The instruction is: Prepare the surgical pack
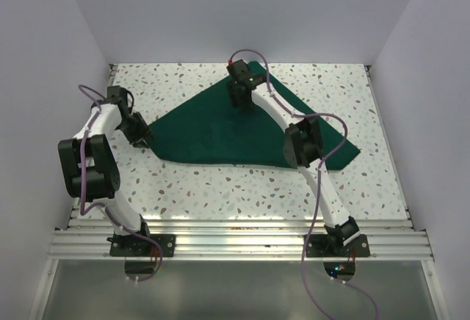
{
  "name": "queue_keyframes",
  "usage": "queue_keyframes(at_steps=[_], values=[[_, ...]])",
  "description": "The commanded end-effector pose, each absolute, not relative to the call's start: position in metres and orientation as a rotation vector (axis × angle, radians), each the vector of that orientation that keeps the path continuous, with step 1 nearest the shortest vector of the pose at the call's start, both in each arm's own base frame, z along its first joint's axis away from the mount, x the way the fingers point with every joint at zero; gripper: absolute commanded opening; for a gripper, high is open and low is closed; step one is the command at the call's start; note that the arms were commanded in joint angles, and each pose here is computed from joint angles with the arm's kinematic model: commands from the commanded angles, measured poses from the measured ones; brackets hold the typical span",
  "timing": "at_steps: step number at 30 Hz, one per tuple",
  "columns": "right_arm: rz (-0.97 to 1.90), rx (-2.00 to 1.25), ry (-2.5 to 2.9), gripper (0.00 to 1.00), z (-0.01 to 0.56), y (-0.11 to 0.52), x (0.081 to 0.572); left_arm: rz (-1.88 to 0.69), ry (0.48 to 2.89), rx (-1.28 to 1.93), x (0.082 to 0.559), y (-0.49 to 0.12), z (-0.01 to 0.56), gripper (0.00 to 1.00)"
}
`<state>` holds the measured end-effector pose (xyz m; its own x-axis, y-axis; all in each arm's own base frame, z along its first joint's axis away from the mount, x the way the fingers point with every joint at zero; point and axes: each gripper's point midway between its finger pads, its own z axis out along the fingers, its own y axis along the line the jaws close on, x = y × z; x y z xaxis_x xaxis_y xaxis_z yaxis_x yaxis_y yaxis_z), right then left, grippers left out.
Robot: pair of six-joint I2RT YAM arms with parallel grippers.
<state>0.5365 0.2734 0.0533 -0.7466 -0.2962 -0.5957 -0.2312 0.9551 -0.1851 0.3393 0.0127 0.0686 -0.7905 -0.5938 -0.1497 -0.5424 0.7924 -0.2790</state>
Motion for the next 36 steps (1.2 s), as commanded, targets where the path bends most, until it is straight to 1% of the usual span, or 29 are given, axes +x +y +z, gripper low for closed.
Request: queue_keyframes(at_steps=[1,4,5,6,7,9,10,12,13,15,20,26,30,36], values=[[-0.016,-0.257,2.297,0.67,0.119,0.276,0.563,-0.294,2.739,-0.858,0.35,0.023,0.073,0.38],[0.03,-0.248,2.297,0.66,0.132,0.278,0.556,-0.294,2.733,-0.86,0.357,0.025,0.07,0.4],[0.036,-0.249,2.319,0.64,0.125,0.276,0.551,-0.295,2.727,-0.862,0.361,0.027,0.07,0.41],[0.067,-0.248,2.312,0.62,0.133,0.279,0.548,-0.296,2.717,-0.859,0.364,0.028,0.071,0.42],[0.117,-0.248,2.322,0.53,0.131,0.285,0.545,-0.293,2.717,-0.864,0.366,0.03,0.069,0.43],[0.152,-0.249,2.355,0.38,0.122,0.29,0.538,-0.299,2.701,-0.871,0.373,0.034,0.069,0.45],[0.163,-0.238,2.376,0.24,0.114,0.29,0.537,-0.319,2.708,-0.875,0.376,0.033,0.065,0.45],[0.207,-0.26,2.417,0.15,0.1,0.299,0.532,-0.332,2.698,-0.882,0.383,0.037,0.066,0.47],[0.221,-0.255,2.425,0.08,0.098,0.301,0.531,-0.352,2.706,-0.888,0.384,0.036,0.061,0.48],[0.234,-0.252,2.441,0.06,0.092,0.302,0.529,-0.358,2.69,-0.885,0.391,0.042,0.062,0.5],[0.226,-0.248,2.479,0.06,0.071,0.299,0.524,-0.352,2.699,-0.91,0.394,0.053,0.052,0.52],[0.215,-0.257,2.538,0.09,0.044,0.295,0.521,-0.351,2.724,-0.941,0.391,0.064,0.037,0.55],[0.243,-0.254,2.524,0.1,0.048,0.299,0.524,-0.363,2.718,-0.928,0.396,0.069,0.035,0.56],[0.303,-0.201,2.44,0.11,0.09,0.307,0.536,-0.397,2.716,-0.908,0.41,0.07,0.027,0.56]])
